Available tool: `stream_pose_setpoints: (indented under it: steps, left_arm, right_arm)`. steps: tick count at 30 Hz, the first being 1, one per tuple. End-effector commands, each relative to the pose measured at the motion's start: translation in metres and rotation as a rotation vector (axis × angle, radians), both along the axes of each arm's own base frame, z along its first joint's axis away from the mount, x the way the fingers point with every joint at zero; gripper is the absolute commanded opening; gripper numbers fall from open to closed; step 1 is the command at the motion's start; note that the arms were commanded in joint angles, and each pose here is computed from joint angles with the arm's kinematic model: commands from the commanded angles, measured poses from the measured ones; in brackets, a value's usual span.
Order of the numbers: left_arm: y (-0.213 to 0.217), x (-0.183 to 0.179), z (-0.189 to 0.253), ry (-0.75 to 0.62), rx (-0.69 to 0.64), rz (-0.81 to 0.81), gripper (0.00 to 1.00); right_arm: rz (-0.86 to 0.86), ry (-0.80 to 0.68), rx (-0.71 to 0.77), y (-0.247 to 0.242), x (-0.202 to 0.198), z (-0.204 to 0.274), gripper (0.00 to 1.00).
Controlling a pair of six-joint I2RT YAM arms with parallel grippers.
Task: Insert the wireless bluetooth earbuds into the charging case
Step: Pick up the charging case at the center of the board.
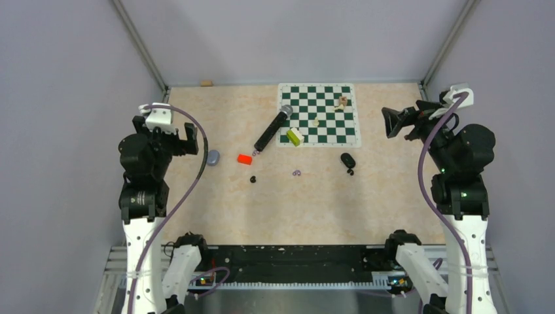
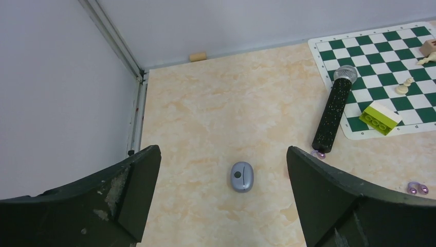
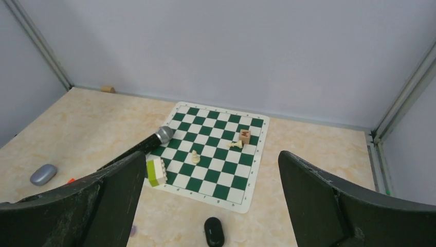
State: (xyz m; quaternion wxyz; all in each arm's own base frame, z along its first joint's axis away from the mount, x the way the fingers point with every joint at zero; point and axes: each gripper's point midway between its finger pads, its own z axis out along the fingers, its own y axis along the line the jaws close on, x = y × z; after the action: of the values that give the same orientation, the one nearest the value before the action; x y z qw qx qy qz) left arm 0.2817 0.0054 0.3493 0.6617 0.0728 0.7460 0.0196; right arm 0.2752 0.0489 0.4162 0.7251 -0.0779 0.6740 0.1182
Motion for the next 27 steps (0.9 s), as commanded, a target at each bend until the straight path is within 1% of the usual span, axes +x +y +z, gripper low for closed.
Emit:
stream_pose_setpoints:
  steps: [1, 5, 8, 12, 15, 18, 20, 23, 25, 27]
  left_arm:
    - [-0.005, 0.003, 0.013, -0.056, 0.021, -0.038, 0.98]
    - [-0.007, 0.006, 0.004, -0.04, 0.053, -0.068, 0.99]
    - [-0.008, 0.009, -0.002, -0.028, 0.066, -0.081, 0.99]
    - [-0.012, 0.017, -0.009, -0.01, 0.119, -0.128, 0.99]
    - [-0.017, 0.023, -0.02, 0.026, 0.166, -0.187, 0.99]
    - [-0.017, 0.033, -0.041, 0.1, 0.184, -0.208, 0.99]
    - [-0.016, 0.042, -0.063, 0.163, 0.181, -0.215, 0.99]
    - [-0.019, 0.055, -0.094, 0.224, 0.174, -0.233, 0.99]
    - [-0.022, 0.064, -0.113, 0.258, 0.19, -0.238, 0.99]
    - [-0.027, 0.072, -0.133, 0.307, 0.209, -0.247, 0.99]
  right_arm:
    - [0.086, -0.046, 0.006, 0.015, -0.009, 0.009, 0.99]
    - [0.128, -0.052, -0.068, 0.02, -0.002, -0.004, 0.99]
    - [0.117, -0.063, -0.118, 0.017, 0.006, -0.012, 0.99]
    - [0.067, -0.062, -0.112, 0.009, 0.01, -0.004, 0.99]
    - [0.117, -0.038, -0.108, 0.017, 0.007, -0.003, 0.98]
    - [0.168, -0.005, -0.109, 0.025, 0.005, -0.018, 0.98]
    - [0.169, 0.002, -0.105, 0.025, 0.008, -0.031, 0.98]
    - [0.154, 0.027, -0.129, 0.022, 0.016, -0.048, 0.98]
    - [0.145, 0.05, -0.128, 0.02, 0.022, -0.056, 0.97]
    - [0.176, 0.072, -0.12, 0.025, 0.025, -0.064, 0.97]
